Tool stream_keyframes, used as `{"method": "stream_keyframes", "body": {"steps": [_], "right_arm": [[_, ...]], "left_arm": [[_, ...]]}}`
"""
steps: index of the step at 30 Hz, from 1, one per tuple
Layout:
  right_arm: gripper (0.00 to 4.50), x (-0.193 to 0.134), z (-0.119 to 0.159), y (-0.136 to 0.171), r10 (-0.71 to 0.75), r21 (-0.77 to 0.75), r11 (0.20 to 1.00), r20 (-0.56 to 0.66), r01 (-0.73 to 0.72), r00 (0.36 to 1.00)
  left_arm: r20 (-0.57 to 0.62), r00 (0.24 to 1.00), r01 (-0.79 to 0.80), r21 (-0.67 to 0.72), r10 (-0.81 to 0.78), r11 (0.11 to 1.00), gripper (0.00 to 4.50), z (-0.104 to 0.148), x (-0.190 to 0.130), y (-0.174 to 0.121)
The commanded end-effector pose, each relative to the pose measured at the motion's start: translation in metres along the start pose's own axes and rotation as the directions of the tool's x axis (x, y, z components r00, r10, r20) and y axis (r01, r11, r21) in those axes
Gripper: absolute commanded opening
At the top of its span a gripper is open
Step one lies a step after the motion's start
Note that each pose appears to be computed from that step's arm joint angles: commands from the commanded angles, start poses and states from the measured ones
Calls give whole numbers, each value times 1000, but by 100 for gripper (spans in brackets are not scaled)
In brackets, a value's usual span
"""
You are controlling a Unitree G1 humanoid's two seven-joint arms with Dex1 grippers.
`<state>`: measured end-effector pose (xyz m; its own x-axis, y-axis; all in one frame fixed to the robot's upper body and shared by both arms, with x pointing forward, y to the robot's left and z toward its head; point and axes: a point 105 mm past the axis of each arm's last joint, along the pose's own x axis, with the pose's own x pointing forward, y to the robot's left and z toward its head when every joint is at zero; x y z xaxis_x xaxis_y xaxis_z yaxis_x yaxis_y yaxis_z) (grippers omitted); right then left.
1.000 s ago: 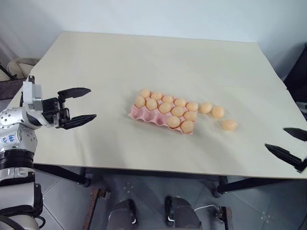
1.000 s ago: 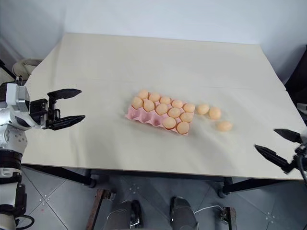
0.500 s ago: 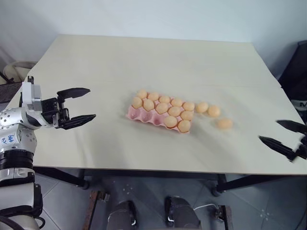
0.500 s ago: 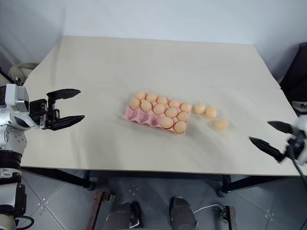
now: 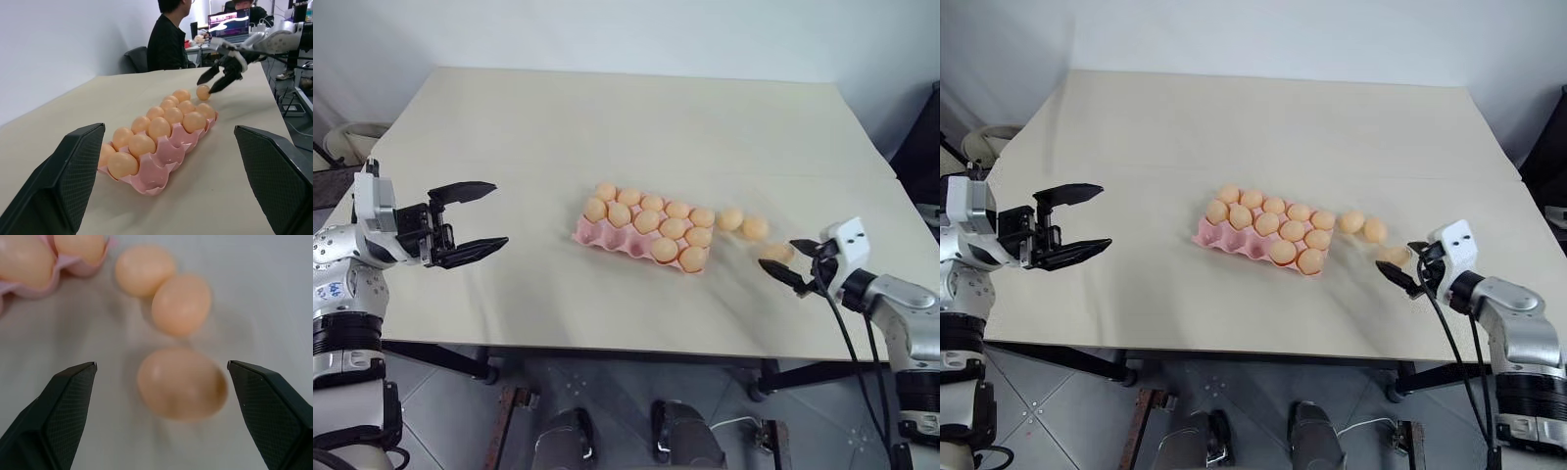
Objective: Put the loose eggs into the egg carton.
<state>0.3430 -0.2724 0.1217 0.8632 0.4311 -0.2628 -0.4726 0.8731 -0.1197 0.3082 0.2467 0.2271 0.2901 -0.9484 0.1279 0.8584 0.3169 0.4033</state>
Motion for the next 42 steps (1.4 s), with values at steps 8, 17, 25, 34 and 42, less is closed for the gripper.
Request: {"method": "stream_keyframes", "body": {"steps": [8, 17, 25, 34, 42], "right_arm": [[297, 9, 5, -6, -38, -3, 999, 15, 38, 999], [219, 3, 44, 4, -12, -74, 997, 104, 20, 995], [219, 8, 131, 66, 130, -154, 984, 265, -91, 956], [219, 53, 143, 162, 315, -176, 945, 249, -277, 916], [219, 75, 118, 196, 382, -201, 914, 138, -352, 914]], "left_arm": [[3, 994, 105, 57, -105, 993, 450, 12, 1, -10], [0, 995, 99, 62, -99, 993, 450, 12, 2, -8], [-1, 995, 100, 58, -100, 993, 450, 12, 2, -9], [-5, 995, 104, 57, -104, 993, 450, 13, 2, -8], [-10, 996, 91, 60, -91, 994, 450, 14, 0, -11]]}}
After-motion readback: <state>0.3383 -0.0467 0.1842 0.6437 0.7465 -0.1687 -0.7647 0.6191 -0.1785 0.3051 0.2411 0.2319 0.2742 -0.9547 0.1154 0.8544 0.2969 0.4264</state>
